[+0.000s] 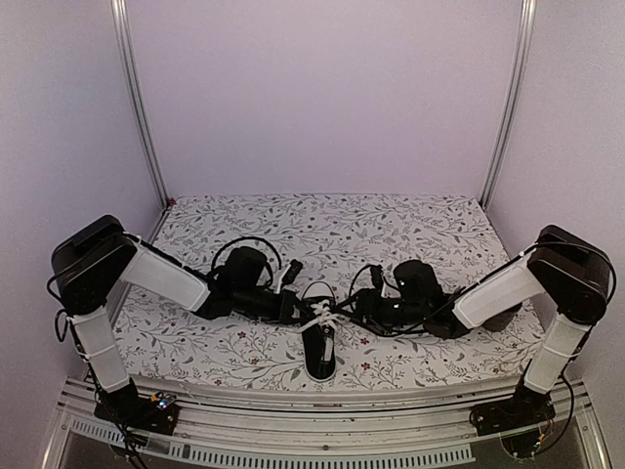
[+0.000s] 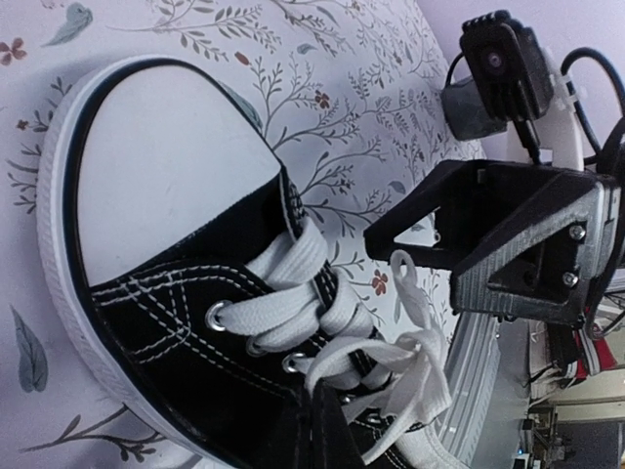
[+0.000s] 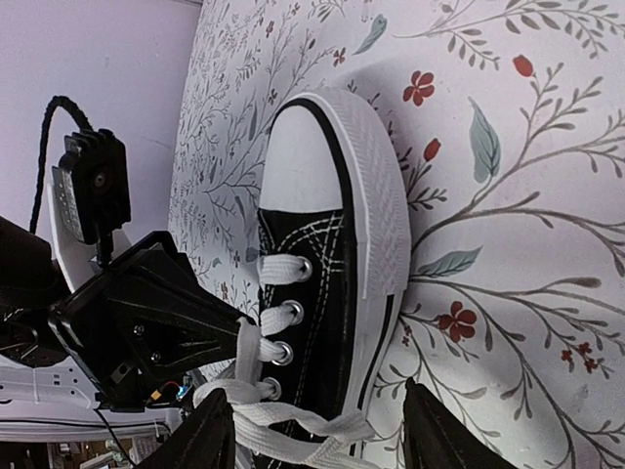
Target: Tie the shoes
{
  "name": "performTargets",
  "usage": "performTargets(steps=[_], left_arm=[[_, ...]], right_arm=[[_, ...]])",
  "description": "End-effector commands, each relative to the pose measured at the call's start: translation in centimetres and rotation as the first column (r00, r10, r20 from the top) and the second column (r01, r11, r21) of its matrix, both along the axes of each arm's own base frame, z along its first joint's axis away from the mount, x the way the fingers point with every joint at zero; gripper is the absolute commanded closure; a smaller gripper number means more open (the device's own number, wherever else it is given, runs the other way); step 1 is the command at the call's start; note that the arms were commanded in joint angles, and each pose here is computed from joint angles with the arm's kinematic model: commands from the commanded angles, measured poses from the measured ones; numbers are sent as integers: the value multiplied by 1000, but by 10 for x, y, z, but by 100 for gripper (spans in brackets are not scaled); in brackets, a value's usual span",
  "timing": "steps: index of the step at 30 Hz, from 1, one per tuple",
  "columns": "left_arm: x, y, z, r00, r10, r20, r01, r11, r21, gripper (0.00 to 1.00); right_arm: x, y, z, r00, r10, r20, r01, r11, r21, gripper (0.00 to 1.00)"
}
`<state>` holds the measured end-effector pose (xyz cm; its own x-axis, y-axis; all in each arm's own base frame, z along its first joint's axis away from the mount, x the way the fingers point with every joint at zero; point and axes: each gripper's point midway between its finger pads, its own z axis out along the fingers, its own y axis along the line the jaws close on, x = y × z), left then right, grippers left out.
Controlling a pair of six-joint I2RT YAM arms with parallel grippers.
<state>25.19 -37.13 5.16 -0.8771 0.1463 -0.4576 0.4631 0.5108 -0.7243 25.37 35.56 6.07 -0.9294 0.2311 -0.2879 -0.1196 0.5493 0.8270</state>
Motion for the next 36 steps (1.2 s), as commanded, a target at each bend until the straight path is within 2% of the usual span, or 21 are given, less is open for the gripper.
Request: performTargets(steps=[1, 6, 11, 12, 15, 22, 36], left_arm=[[-3, -4, 15, 999, -3, 39, 5, 999, -35, 100], [-3, -4, 16, 999, -1, 45, 3, 999, -34, 100], [-3, -3, 17, 999, 4, 48, -3, 1000, -30, 100], [-2, -2, 17, 999, 8, 50, -7, 1000, -26, 100], [-2, 2, 17, 998, 27, 60, -26, 1000, -14, 100], [-5, 13, 16, 996, 53, 68, -53, 999, 4, 100], [-14, 37, -4, 993, 115, 40, -117, 991, 70, 100]], right_arm=[[4, 19, 9, 999, 32, -7, -31, 996, 87, 42], [-2, 28, 6, 998, 57, -36, -52, 991, 119, 53], [-4, 25, 7, 998, 40, -48, -33, 991, 130, 78], [-4, 23, 8, 998, 33, -45, -27, 991, 129, 86], [-4, 19, 9, 999, 18, -43, -12, 992, 127, 97], [6, -7, 5, 997, -65, -34, 68, 994, 91, 98], [31, -33, -3, 993, -116, -4, 116, 993, 15, 98]])
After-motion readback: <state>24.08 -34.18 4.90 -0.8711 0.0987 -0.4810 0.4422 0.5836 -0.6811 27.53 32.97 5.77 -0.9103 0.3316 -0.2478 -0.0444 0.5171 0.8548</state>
